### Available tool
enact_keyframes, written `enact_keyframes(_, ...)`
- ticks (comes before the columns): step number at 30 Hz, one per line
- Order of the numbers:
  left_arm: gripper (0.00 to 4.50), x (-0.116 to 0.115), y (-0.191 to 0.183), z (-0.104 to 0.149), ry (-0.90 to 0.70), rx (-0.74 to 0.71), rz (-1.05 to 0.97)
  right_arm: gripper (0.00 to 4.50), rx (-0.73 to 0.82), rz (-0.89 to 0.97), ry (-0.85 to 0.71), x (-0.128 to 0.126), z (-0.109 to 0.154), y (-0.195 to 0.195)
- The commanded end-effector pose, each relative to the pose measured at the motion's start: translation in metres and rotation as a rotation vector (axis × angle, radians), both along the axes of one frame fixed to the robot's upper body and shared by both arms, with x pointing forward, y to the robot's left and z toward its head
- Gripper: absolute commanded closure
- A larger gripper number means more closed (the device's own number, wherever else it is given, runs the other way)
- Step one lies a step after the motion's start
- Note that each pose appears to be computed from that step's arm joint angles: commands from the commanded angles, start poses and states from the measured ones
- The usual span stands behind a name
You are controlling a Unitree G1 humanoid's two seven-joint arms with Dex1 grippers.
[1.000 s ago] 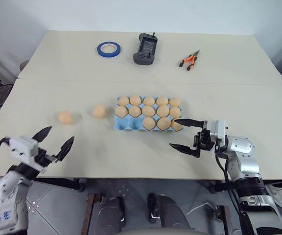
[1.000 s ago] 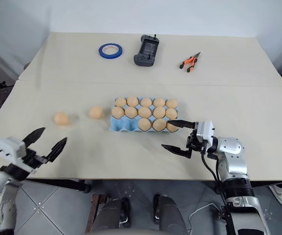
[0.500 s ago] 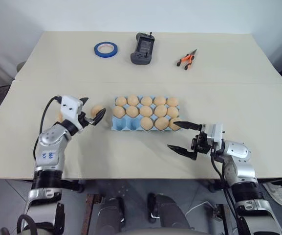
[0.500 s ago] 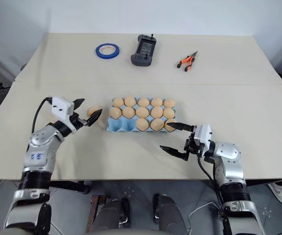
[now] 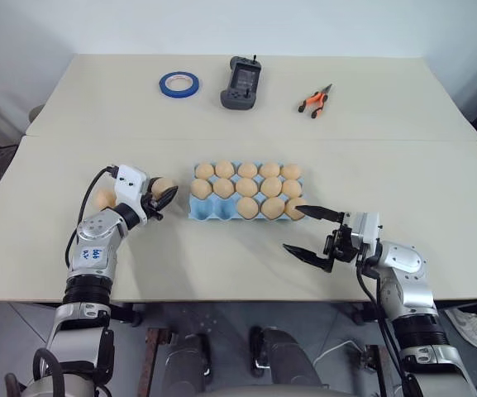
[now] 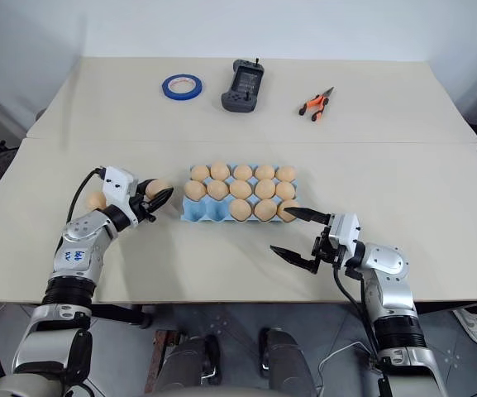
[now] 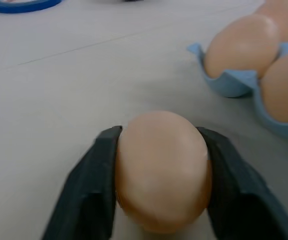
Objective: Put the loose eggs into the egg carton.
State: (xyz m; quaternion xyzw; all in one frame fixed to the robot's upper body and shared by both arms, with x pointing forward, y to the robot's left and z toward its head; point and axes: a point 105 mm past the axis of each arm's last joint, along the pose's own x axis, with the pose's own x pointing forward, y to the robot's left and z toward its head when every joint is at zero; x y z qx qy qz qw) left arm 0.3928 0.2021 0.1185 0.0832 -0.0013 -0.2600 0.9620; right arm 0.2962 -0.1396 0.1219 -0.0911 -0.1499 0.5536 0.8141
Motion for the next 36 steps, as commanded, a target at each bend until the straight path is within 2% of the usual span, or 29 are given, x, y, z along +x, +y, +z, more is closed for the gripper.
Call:
enact_keyframes(1, 2.81, -0.014, -0.016, 0.047, -0.212, -0.048, -0.138, 0.0, 0.003, -0.002, -0.043, -0.002, 0.009, -0.001)
enact_keyframes(3, 2.81, -0.027, -0.029, 0.063, -0.291, -0.017, -0.245, 0.0, 0.001, -0.001, -0.038, -0.002, 0.008, -0.002)
enact_keyframes(5, 2.81, -0.039, -0.048, 0.067, -0.304, 0.014, -0.373, 0.0, -0.001, -0.007, -0.029, -0.003, 0.007, -0.004)
enact_keyframes(9, 2.81, -0.053, -0.086, 0.048, -0.209, 0.064, -0.577, 0.0, 0.008, -0.05, -0.015, -0.003, 0.009, -0.016)
enact_keyframes(13, 2.81, -0.049, -0.1, 0.027, -0.129, 0.095, -0.618, 0.0, -0.016, -0.073, -0.008, -0.004, 0.005, -0.02)
enact_keyframes(15, 2.81, -0.046, -0.101, 0.026, -0.125, 0.093, -0.617, 0.0, -0.011, -0.08, -0.012, -0.005, 0.006, -0.02)
enact_keyframes(19, 1.5, -0.045, -0.101, 0.032, -0.137, 0.06, -0.619, 0.0, 0.003, -0.085, -0.016, -0.007, 0.008, -0.016)
enact_keyframes(22, 0.58, -0.039, -0.082, 0.041, -0.2, 0.083, -0.514, 0.0, 0.01, -0.078, -0.013, -0.009, 0.008, -0.013)
enact_keyframes(25, 0.58, -0.042, -0.061, 0.051, -0.232, 0.052, -0.429, 0.0, 0.014, -0.072, -0.011, -0.009, 0.008, -0.01)
enact_keyframes(29, 0.58, -0.056, -0.03, 0.05, -0.234, 0.033, -0.327, 0.0, 0.015, -0.06, -0.006, -0.007, 0.008, -0.008)
enact_keyframes(33, 0.58, -0.091, 0.029, 0.034, -0.212, 0.022, -0.077, 0.0, 0.012, -0.024, -0.007, -0.005, 0.008, -0.002)
enact_keyframes(34, 0.25, -0.099, 0.041, 0.029, -0.21, 0.02, -0.015, 0.0, 0.013, -0.018, -0.01, -0.005, 0.009, -0.001)
enact_keyframes(36, 0.02, -0.112, 0.064, 0.024, -0.22, 0.019, 0.116, 0.0, 0.013, -0.004, -0.015, -0.005, 0.009, 0.001)
